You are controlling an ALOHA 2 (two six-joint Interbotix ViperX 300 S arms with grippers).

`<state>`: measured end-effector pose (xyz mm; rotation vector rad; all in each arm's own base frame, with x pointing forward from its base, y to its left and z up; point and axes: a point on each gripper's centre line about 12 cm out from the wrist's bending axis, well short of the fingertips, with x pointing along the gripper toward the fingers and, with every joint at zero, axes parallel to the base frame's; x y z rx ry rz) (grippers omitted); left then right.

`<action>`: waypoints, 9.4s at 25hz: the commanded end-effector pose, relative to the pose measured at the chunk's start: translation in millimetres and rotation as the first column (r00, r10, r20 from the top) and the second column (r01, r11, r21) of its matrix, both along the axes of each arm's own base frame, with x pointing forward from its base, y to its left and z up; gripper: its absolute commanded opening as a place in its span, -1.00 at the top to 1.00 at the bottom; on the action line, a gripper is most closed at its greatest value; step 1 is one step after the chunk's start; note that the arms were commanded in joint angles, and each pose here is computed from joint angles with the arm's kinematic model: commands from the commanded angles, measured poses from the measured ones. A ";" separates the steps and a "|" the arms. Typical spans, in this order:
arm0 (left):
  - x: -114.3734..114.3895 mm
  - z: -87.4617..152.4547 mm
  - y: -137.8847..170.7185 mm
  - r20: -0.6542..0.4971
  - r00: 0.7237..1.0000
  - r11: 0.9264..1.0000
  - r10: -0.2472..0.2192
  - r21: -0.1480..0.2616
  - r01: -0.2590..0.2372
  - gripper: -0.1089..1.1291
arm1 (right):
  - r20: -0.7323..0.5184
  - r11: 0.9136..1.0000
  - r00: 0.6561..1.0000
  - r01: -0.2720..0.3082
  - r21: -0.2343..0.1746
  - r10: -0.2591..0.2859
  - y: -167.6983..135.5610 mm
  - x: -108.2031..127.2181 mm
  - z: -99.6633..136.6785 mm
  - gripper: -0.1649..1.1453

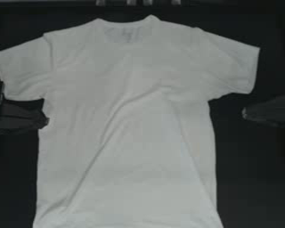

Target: Fold shirt

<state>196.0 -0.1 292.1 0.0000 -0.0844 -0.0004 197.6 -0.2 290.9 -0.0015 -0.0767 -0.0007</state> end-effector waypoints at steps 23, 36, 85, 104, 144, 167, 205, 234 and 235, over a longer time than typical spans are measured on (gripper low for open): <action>5.0 7.5 -6.0 -0.294 0.955 0.996 -0.040 -0.086 0.015 -0.75 | -0.175 0.997 0.984 -0.021 0.076 0.034 6.2 17.9 3.4 -0.77; 0.0 10.8 -8.3 -0.617 0.785 0.986 -0.055 -0.158 -0.054 -0.74 | -0.652 0.984 0.747 -0.012 0.175 0.125 26.6 38.9 18.8 -0.75; 57.9 -108.8 -194.0 -0.956 0.282 0.988 -0.083 -0.115 -0.099 -0.75 | -0.939 0.952 0.316 0.223 0.210 0.133 195.4 109.9 -105.9 -0.73; 63.9 -152.4 -221.8 -0.985 0.166 0.993 -0.040 -0.058 -0.104 -0.75 | -0.965 0.963 0.243 0.222 0.151 0.095 223.3 117.6 -149.1 -0.73; 48.0 -206.8 -224.0 -0.994 0.074 0.984 -0.082 -0.093 -0.153 0.86 | -0.988 0.953 0.091 0.267 0.145 0.125 224.1 118.5 -198.5 0.21; 45.9 -115.2 -217.5 -0.987 0.135 0.983 0.086 0.062 -0.174 0.74 | -0.980 0.964 0.183 0.240 0.117 0.073 239.6 123.9 -125.7 0.65; 21.0 -7.3 -44.7 -0.897 0.134 0.867 0.421 0.355 -0.349 0.74 | -0.954 0.934 0.221 0.337 -0.121 -0.203 31.3 85.0 -5.9 0.65; -3.3 -48.7 180.1 -0.843 0.098 0.739 0.529 0.402 -0.540 0.75 | -0.895 0.834 0.245 0.512 -0.207 -0.372 -209.2 80.7 -37.7 0.65; -2.7 -53.3 184.9 -0.846 0.090 0.740 0.525 0.402 -0.540 0.75 | -0.896 0.828 0.239 0.521 -0.208 -0.375 -214.2 79.6 -41.4 0.65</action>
